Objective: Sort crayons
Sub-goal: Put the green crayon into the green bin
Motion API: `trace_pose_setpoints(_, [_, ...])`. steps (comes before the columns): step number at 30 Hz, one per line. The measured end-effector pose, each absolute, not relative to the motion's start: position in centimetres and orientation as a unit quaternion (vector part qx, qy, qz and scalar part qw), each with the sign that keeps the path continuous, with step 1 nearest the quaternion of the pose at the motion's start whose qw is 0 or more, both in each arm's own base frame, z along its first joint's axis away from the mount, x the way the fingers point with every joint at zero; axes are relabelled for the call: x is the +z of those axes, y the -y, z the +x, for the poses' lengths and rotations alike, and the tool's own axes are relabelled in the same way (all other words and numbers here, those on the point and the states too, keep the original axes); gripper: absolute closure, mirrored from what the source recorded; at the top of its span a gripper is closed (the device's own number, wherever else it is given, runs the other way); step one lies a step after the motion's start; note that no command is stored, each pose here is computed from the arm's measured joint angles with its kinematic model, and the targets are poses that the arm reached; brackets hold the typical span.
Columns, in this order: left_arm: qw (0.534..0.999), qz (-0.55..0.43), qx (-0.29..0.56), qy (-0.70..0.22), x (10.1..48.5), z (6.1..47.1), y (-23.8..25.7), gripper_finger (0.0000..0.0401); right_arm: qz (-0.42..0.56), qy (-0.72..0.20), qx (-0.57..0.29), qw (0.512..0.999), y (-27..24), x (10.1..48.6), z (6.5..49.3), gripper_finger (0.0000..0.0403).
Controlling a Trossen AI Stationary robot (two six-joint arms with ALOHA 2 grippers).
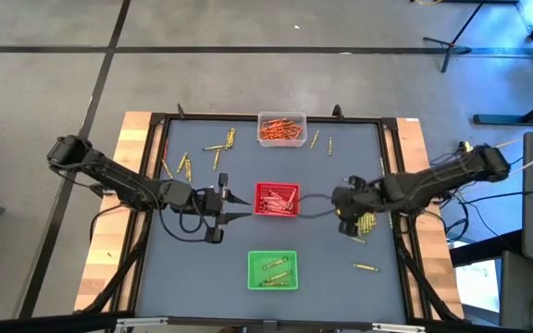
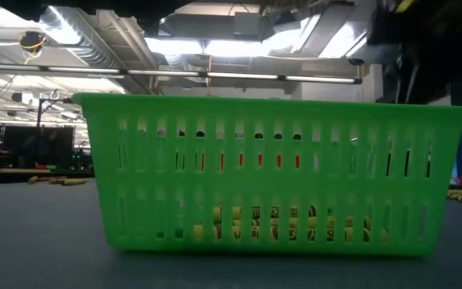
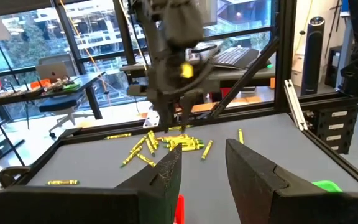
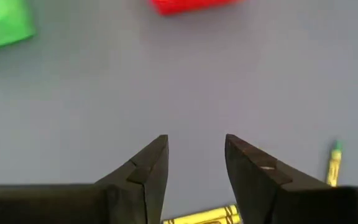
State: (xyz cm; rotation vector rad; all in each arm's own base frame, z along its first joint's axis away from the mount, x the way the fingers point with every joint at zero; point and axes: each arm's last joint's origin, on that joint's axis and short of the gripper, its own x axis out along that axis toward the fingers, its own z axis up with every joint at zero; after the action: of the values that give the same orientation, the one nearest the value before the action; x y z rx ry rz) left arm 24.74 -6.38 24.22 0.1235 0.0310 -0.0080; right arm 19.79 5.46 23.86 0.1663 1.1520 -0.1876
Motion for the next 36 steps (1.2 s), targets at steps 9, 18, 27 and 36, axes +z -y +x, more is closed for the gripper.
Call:
trace_pose_setpoints(9, [0.998,0.062,-0.001,-0.015,24.2,24.8,6.3,0.0292,0.096,-0.602,-0.114,0.785,-3.6,20.4,19.7,0.0249])
trace_pose_setpoints(18, [0.998,0.062,0.004,-0.015,24.2,24.8,6.1,0.0292,0.022,-0.672,-0.076,0.736,-1.4,17.7,21.0,0.0249])
trace_pose_setpoints(27, [0.998,0.06,0.004,-0.015,24.2,24.8,6.1,0.0292,-0.103,-0.727,-0.019,0.679,0.2,15.2,21.8,0.0249])
trace_pose_setpoints(36, [0.998,0.058,0.001,-0.018,24.2,24.8,6.2,0.0292,-0.122,-0.739,-0.006,0.662,0.7,13.8,22.4,0.0271])
